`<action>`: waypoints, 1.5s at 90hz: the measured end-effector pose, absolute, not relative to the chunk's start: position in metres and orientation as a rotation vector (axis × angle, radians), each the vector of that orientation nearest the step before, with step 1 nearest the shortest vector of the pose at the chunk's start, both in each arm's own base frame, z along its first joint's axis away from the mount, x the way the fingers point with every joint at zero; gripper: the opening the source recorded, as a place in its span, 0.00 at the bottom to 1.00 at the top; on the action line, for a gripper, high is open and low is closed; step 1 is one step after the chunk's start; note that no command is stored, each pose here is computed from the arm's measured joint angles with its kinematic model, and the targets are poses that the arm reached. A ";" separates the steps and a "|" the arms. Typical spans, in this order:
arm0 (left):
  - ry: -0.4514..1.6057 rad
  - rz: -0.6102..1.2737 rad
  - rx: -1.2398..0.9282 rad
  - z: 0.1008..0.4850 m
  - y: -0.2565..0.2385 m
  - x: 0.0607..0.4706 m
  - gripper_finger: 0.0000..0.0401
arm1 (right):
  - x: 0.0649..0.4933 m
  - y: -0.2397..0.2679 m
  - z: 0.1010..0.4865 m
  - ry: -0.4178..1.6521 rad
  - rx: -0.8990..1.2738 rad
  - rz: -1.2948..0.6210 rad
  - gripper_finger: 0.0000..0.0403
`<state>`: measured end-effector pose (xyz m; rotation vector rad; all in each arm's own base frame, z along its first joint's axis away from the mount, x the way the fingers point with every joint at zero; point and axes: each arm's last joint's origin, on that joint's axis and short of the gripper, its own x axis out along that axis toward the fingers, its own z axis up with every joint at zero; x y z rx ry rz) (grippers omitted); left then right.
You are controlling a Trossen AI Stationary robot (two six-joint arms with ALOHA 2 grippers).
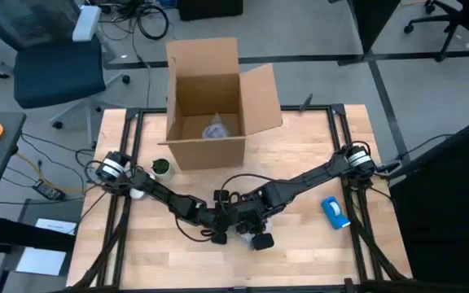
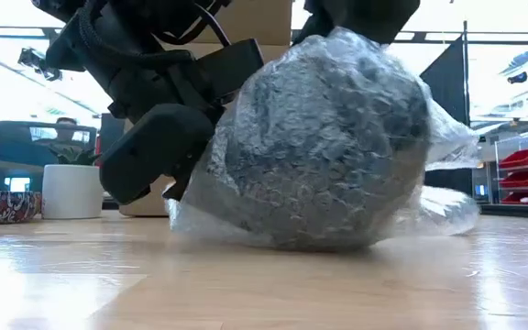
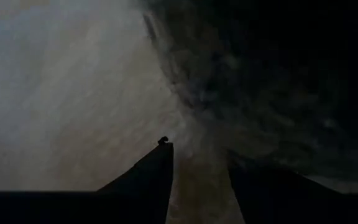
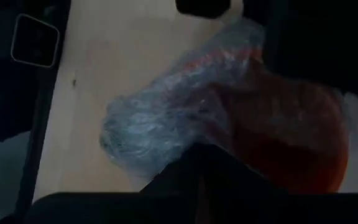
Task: Wrap mug
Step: Wrap the black mug with bubble wrap
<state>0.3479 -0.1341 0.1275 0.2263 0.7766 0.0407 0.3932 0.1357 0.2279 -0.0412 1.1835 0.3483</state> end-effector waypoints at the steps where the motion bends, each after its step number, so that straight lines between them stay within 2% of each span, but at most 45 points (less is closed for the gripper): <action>1: 0.776 0.041 0.227 0.128 -0.134 0.348 0.33 | 0.394 0.136 0.227 1.179 -0.043 0.352 0.00; 19: 0.805 0.062 0.282 0.133 -0.131 0.343 0.33 | 0.398 0.130 0.222 1.134 -0.064 0.360 0.00; 48: 0.726 0.132 0.308 0.180 -0.122 0.331 0.33 | 0.398 0.126 0.211 1.129 -0.105 0.362 0.00; 88: 0.702 0.155 0.325 0.191 -0.119 0.329 0.33 | 0.399 0.126 0.214 1.125 -0.112 0.352 0.00; 114: 0.672 0.136 0.260 0.247 -0.118 0.288 0.33 | 0.402 0.122 0.217 1.119 -0.099 0.330 0.00; 135: 0.628 0.117 0.180 0.267 -0.129 0.265 0.33 | 0.405 0.116 0.218 1.127 0.042 0.264 0.00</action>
